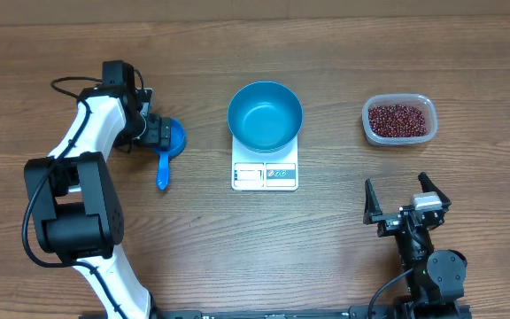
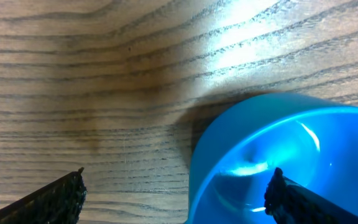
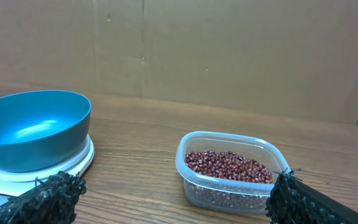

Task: Scoop item into bowl and weigh 150g on scale
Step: 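Lower the left gripper and grasp the blue scoop's cup rim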

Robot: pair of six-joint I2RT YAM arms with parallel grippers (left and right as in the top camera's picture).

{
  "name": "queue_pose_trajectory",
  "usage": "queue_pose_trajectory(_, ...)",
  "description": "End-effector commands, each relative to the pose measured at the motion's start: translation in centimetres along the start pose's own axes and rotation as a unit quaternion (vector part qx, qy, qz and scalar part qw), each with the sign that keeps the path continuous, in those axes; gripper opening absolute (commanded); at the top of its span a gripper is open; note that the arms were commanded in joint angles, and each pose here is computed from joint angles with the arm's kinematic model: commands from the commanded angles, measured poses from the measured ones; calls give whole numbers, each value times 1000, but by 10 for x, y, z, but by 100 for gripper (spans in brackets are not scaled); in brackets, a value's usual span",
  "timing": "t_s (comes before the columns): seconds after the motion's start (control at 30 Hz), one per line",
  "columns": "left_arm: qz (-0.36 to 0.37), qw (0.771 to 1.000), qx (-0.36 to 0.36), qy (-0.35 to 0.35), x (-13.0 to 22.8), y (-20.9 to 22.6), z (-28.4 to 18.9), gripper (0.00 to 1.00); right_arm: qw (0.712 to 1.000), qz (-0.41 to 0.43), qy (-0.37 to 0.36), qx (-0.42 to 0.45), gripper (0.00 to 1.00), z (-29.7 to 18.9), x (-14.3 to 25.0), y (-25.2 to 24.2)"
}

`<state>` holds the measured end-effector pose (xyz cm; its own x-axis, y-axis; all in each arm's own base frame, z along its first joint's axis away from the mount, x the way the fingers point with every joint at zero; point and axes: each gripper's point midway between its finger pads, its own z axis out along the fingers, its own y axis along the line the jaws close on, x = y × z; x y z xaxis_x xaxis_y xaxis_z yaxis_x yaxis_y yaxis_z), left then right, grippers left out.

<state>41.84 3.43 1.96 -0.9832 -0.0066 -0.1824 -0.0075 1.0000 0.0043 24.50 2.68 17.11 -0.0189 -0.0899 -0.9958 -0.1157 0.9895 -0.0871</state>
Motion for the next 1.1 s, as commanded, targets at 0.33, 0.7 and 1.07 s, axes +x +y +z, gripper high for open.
queue_pose_trajectory(0.33,-14,1000,-4,12,7,3,5,94,1000,-4,-2,0,100,0,2,0)
queue_pose_trajectory(0.7,-14,1000,-4,12,7,3,5,65,1000,-4,-2,0,100,0,2,0)
queue_pose_trajectory(1.07,-14,1000,-4,12,7,3,5,42,1000,-4,-2,0,100,0,2,0)
